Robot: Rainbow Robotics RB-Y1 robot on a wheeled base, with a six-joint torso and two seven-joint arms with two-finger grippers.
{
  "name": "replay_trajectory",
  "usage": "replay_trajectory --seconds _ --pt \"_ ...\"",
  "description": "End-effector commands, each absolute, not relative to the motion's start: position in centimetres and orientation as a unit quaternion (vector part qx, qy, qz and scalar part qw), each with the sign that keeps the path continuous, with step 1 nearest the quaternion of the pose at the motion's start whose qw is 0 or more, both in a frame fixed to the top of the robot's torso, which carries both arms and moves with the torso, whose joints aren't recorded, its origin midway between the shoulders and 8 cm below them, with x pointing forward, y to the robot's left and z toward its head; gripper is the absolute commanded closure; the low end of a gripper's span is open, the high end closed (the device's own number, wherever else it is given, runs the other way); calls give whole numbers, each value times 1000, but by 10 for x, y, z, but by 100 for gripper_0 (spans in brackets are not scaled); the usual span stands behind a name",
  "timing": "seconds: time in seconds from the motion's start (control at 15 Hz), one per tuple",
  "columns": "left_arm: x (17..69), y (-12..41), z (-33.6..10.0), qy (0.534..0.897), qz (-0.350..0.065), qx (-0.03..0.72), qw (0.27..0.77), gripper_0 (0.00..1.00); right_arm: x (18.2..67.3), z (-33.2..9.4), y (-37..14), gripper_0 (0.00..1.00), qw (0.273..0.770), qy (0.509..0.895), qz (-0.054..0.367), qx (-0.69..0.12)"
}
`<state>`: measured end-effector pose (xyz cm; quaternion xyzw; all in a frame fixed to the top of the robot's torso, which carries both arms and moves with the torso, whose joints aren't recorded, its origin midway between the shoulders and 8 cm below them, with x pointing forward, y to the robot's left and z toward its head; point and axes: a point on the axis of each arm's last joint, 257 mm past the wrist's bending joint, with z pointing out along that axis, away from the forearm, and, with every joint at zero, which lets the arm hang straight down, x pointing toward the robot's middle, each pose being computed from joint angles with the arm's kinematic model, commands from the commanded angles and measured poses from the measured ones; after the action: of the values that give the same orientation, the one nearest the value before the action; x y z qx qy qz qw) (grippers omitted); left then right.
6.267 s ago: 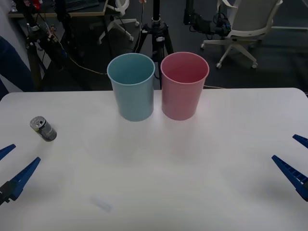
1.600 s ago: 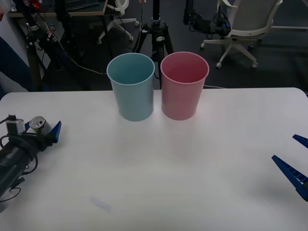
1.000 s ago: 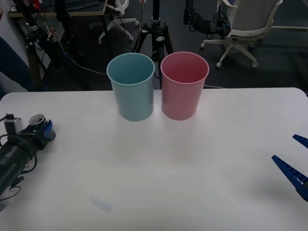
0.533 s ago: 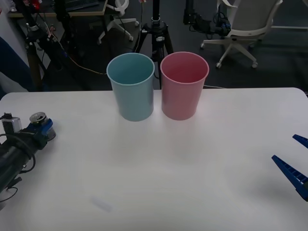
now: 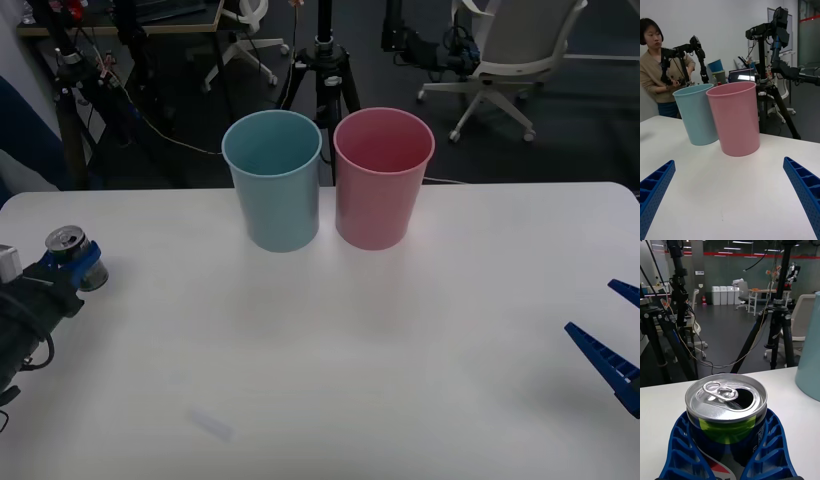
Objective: Grasp the object on the table and drop it into the matching bin: aluminum can to the light blue bin, PET bottle to the pink bin.
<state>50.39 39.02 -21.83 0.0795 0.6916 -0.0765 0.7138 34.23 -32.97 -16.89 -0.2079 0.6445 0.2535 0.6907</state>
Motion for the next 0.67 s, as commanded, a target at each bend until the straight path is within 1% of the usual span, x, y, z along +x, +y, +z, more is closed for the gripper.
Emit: replay_trajectory --seconds 0.07,0.27,0.33,0.67 --pt "488 373 -200 688 -91 83 715 100 342 -169 -330 0 691 645 253 -208" --pt "474 355 -176 682 -98 99 718 100 342 -169 -330 0 691 645 253 -208" --pt "470 348 -168 679 -106 107 719 100 342 -169 -330 0 691 645 253 -208" --pt "465 319 -123 652 -126 155 732 100 342 -169 -330 0 691 645 253 -208"
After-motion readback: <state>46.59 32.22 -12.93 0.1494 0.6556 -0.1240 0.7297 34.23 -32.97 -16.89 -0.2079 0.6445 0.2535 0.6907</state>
